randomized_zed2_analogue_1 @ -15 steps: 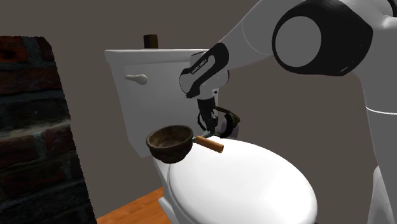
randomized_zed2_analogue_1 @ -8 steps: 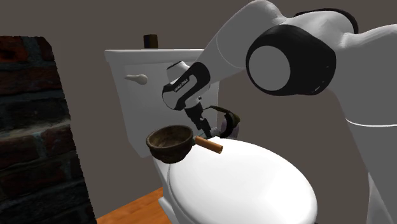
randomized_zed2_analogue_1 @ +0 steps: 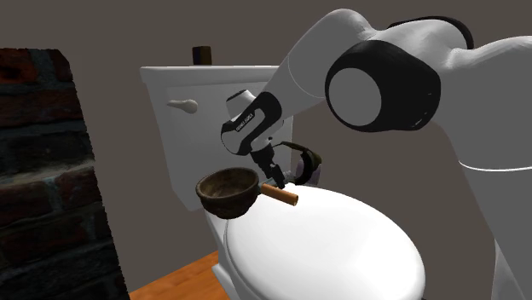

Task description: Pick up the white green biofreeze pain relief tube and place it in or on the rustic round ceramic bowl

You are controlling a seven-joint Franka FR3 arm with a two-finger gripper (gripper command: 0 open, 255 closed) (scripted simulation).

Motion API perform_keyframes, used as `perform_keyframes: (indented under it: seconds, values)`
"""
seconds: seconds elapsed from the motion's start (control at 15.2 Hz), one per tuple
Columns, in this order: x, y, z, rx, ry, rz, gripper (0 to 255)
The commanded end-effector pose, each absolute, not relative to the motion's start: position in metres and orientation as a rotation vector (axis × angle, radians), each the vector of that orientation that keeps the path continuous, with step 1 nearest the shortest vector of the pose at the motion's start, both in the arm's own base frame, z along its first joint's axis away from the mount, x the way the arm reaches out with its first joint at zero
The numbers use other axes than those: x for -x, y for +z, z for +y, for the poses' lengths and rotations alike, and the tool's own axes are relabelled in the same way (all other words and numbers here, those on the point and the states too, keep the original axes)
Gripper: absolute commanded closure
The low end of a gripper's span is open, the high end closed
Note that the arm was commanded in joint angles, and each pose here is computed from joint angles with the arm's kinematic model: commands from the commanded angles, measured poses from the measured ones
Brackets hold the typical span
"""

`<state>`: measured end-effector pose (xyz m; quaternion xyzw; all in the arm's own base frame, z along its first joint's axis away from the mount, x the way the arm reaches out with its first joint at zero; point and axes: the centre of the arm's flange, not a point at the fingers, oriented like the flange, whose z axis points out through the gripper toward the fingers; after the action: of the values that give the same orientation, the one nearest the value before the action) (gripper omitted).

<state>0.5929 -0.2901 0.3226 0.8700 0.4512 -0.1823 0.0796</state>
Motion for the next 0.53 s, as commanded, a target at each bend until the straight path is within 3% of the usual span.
perform_keyframes:
  seconds: [0.0,0.2,0.26,0.46]
  values:
    - [-0.5928,0.3224,-0.2902,-2.603,-0.545,1.350,0]
    - [-0.5929,0.3225,-0.2902,-2.603,-0.545,1.350,0]
    - [-0.5929,0.3225,-0.2902,-2.603,-0.545,1.350,255]
    - [-0.5928,0.3224,-0.2902,-2.603,-0.545,1.350,255]
